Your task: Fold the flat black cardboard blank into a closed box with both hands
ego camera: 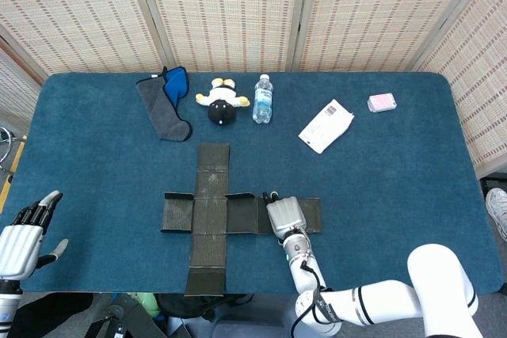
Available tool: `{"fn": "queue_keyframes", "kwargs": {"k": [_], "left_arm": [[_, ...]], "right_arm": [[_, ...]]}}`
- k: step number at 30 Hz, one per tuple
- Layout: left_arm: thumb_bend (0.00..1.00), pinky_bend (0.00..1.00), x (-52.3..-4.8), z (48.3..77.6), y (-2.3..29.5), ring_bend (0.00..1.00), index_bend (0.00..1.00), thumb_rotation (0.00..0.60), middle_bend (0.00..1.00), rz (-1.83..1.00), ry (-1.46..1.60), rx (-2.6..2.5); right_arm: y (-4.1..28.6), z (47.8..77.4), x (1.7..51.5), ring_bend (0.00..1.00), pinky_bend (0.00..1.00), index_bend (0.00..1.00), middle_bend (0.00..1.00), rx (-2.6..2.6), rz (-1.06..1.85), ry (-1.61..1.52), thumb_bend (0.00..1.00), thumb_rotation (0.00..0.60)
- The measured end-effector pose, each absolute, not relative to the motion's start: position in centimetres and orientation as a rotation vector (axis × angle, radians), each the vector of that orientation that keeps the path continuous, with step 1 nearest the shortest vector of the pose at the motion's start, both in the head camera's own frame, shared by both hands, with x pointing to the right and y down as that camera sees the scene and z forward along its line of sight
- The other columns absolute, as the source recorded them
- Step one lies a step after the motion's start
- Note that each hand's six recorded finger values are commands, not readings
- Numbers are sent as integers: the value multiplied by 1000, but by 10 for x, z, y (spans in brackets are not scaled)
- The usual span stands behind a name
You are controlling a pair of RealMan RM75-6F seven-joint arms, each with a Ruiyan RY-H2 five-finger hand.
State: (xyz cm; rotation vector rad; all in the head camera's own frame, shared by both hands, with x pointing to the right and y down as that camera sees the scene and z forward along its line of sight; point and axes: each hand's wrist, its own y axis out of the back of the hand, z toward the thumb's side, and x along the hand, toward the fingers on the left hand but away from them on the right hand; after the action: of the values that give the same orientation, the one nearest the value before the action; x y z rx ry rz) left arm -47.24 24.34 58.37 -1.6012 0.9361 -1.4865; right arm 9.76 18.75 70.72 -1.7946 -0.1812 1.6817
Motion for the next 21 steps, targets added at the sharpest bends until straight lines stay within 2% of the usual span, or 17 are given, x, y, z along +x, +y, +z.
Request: {"fn": "queue_keyframes", "kwargs": {"k": [21], "left_arm": [[223,207,-478,585,244,148,0,600,32,-1485,940,-1594]], "right_arm": [[185,715,82,806,1000,41,118,-1746,1691,-155,0,600]]}}
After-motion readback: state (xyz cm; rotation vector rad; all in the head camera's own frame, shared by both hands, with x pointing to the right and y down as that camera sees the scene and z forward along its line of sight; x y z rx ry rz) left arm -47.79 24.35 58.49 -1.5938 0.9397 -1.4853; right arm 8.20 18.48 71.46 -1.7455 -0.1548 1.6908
